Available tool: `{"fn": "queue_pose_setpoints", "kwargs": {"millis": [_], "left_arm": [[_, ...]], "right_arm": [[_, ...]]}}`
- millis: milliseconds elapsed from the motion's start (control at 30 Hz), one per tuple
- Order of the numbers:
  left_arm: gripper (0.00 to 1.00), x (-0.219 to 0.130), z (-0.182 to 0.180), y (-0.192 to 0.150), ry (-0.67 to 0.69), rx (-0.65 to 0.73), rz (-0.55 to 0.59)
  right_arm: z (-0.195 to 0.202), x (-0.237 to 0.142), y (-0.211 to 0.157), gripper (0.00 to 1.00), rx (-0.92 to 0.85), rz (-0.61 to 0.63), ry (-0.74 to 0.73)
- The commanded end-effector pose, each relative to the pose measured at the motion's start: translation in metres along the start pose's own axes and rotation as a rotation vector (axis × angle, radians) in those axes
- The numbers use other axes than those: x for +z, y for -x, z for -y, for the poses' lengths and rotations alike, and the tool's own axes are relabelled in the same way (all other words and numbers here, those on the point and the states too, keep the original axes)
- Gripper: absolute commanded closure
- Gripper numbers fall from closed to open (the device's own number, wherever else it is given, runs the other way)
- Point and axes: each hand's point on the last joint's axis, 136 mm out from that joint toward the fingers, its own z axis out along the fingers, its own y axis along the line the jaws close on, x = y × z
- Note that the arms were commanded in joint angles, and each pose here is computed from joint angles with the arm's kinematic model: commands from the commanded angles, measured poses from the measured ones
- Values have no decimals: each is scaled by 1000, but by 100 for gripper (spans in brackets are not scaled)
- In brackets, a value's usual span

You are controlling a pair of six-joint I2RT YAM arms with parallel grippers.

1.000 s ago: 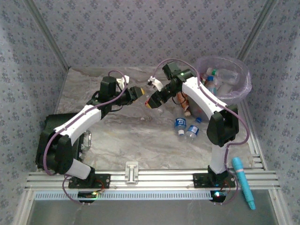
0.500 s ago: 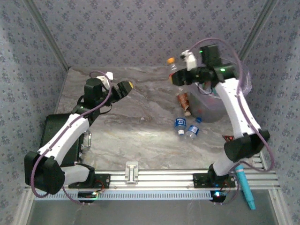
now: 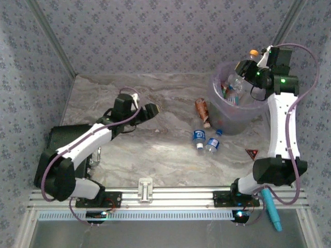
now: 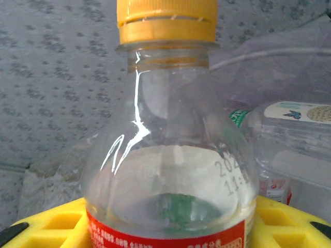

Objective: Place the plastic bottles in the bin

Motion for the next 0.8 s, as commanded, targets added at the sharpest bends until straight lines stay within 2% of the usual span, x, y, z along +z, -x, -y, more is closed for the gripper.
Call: {"fn": "queue_pose_setpoints", "kwargs": {"millis": [0, 133, 200, 233, 300, 367, 400, 600, 767], "left_arm": [[23, 8, 21, 4, -34, 32, 16], [23, 18, 22, -7, -33, 33, -15], [23, 20, 22, -8, -34, 31, -21], [24, 20, 22, -8, -34, 31, -21], [24, 20, 22, -7, -29, 34, -20], [24, 19, 21, -6, -19, 42, -18], [24, 20, 20, -7, -14, 44, -20], [24, 29, 16, -11, 8, 46, -40], [24, 41, 23, -20, -4, 59, -76]], "right_arm": [[14, 25, 0, 96, 88, -22, -47], [13, 51, -11, 96, 99, -75, -26], [12, 60, -18, 91, 98, -108, -14], [11, 62, -20, 82, 98, -116, -6], [9, 62, -22, 56, 95, -123, 3], [8, 54, -21, 43, 83, -119, -1], [7, 49, -19, 40, 70, -112, -4], [21, 21, -8, 33, 23, -72, -92], [31, 24, -10, 31, -7, -94, -131]]}}
